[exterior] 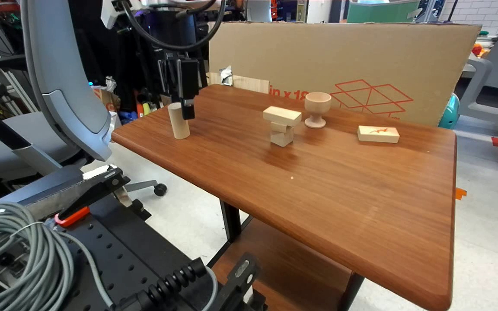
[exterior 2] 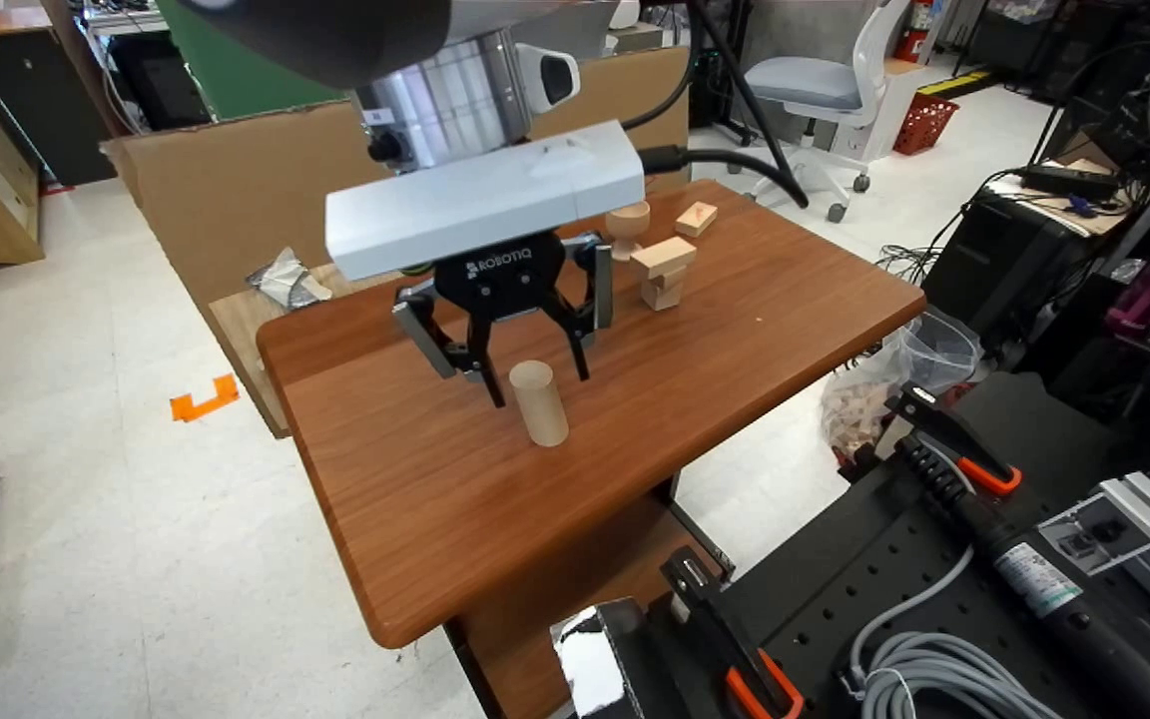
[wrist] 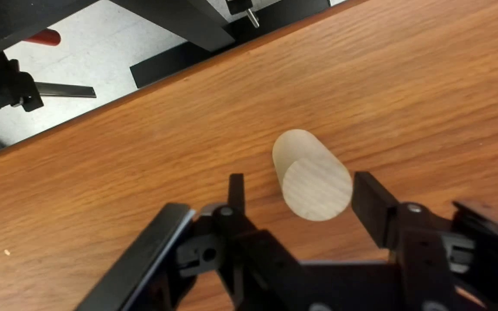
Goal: Move the wooden cylinder on the left backwards
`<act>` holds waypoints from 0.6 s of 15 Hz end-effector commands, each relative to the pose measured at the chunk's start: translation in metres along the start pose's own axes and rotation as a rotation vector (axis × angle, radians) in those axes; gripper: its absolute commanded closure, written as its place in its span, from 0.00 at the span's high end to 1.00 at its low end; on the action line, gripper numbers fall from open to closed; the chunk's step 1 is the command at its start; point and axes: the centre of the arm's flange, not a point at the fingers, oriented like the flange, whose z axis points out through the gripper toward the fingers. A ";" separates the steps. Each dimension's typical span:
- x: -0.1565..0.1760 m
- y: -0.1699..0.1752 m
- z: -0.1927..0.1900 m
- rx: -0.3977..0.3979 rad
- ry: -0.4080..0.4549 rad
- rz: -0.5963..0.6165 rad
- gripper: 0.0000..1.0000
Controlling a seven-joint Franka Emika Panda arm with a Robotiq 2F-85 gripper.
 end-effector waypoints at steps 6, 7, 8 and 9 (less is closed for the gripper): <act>0.006 -0.006 -0.005 -0.018 -0.012 0.052 0.10; 0.007 -0.005 -0.010 -0.006 -0.012 0.071 0.10; 0.007 -0.005 -0.015 0.007 -0.016 0.086 0.10; 0.008 -0.006 -0.024 0.027 -0.020 0.096 0.10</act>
